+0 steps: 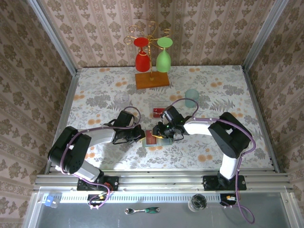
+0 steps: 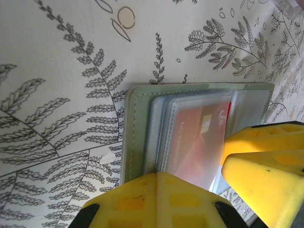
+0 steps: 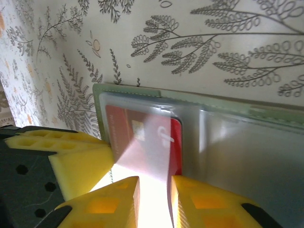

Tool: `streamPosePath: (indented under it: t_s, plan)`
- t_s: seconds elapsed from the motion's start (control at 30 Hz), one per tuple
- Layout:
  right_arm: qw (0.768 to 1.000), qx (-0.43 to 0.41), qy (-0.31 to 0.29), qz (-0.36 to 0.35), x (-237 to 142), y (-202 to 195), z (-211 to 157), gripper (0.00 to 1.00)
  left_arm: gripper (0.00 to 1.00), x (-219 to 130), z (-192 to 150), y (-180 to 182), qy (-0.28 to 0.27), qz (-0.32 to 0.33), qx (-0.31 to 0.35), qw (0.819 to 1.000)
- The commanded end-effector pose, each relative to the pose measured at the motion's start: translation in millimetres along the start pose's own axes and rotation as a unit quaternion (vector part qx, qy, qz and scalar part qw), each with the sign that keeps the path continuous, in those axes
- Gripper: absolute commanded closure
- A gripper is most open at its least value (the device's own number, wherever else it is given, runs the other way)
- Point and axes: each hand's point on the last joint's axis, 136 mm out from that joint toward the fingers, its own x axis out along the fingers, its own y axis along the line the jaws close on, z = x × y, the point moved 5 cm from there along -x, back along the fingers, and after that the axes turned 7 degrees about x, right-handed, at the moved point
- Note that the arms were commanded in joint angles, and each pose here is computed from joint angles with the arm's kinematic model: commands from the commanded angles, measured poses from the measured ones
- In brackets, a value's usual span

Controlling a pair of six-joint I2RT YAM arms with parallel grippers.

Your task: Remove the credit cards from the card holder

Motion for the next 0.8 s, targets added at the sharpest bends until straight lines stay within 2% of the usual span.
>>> streamPosePath:
  t_s: [0.0,0.37,0.53,0.77]
  plan:
    - [1.0,0.001,0.01,0.012,4.7,7.2,0.2,0.78,0.95,3.6,-5.5,9.8,0.011,0.013,-0.002,1.0]
    - [1.0,0.001,0.012,0.008,6.5,5.7,-0.9,0.82,0.95,4.6,-5.5,10.1,0.013,0.013,-0.002,1.0]
    - [1.0,0.002,0.009,-0.005,5.0,2.1,-0.8,0.73,0.95,4.5,-5.0,10.1,0.012,0.013,-0.003,1.0]
    - [1.0,-0.008,-0.002,-0.025,-1.9,1.8,-0.2,0.69,0.95,4.3,-4.8,9.3,0.012,0.012,-0.002,1.0]
